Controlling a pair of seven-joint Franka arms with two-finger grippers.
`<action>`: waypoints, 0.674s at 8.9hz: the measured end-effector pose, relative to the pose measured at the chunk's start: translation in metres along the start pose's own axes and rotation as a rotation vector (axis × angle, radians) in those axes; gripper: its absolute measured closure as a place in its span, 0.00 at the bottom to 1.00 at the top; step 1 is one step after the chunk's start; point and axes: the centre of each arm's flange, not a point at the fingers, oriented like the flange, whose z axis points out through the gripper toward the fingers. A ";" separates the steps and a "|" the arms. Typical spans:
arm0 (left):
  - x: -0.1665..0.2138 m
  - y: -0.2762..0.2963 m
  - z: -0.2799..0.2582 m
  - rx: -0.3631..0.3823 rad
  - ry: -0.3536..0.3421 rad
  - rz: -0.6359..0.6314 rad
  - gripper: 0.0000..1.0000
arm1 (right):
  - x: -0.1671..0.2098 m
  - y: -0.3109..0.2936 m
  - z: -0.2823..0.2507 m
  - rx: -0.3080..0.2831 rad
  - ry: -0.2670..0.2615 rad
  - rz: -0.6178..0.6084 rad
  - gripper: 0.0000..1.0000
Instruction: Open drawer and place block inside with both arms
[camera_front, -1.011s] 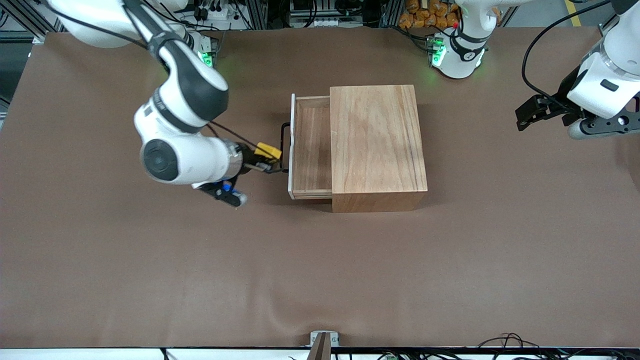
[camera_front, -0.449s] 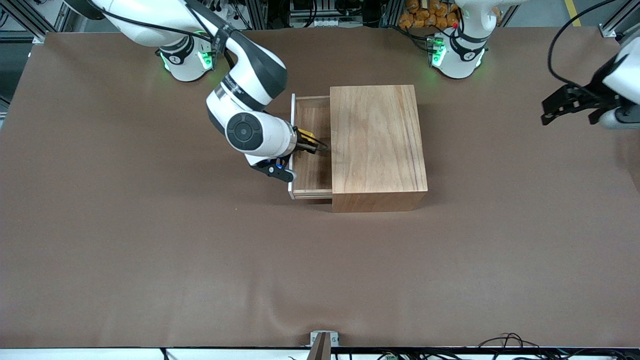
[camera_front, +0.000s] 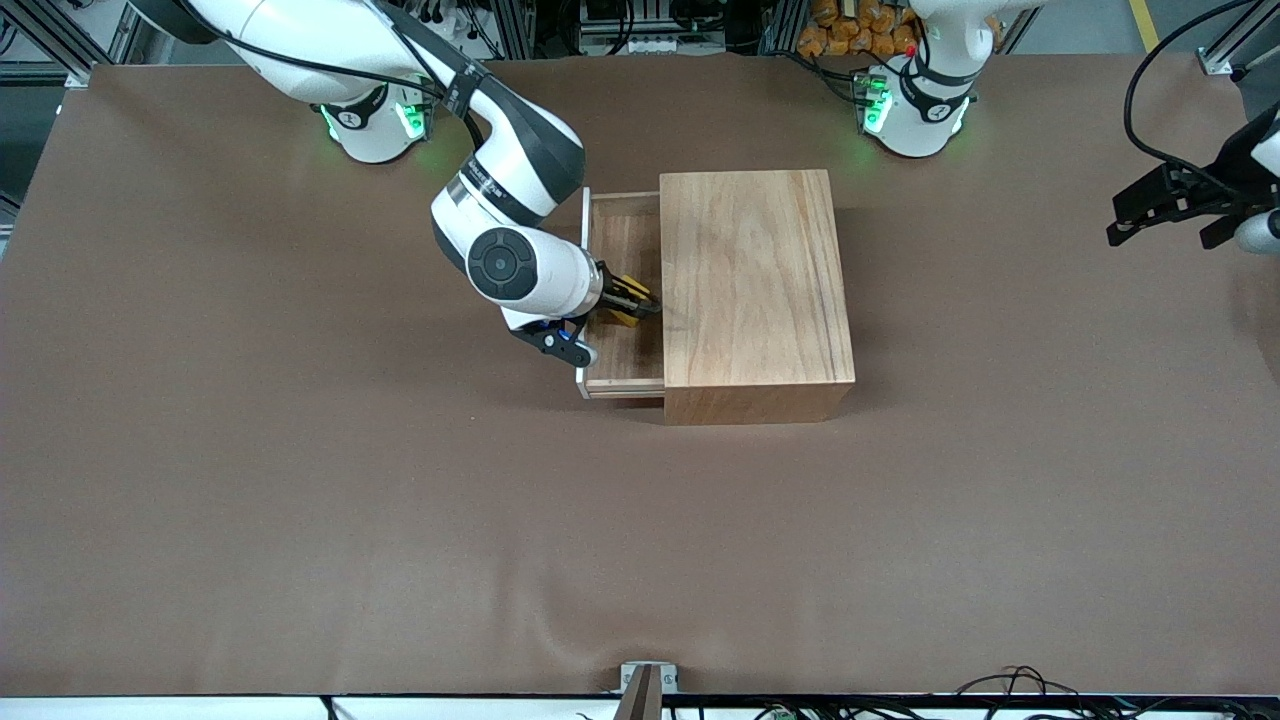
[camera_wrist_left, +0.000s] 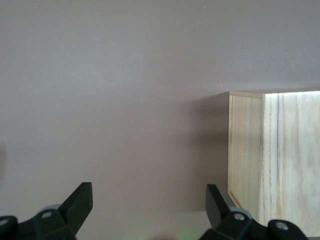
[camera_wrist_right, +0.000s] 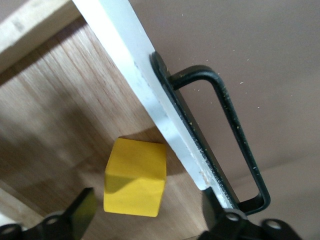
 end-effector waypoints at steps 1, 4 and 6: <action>-0.001 0.003 0.000 0.001 0.000 0.006 0.00 | 0.000 -0.002 -0.012 -0.006 -0.004 0.002 0.00; -0.004 0.008 -0.004 0.004 0.008 0.013 0.00 | 0.009 -0.001 -0.082 0.003 -0.006 0.017 0.00; -0.004 0.005 -0.004 0.004 0.008 0.007 0.00 | 0.049 0.025 -0.164 0.066 0.016 0.056 0.00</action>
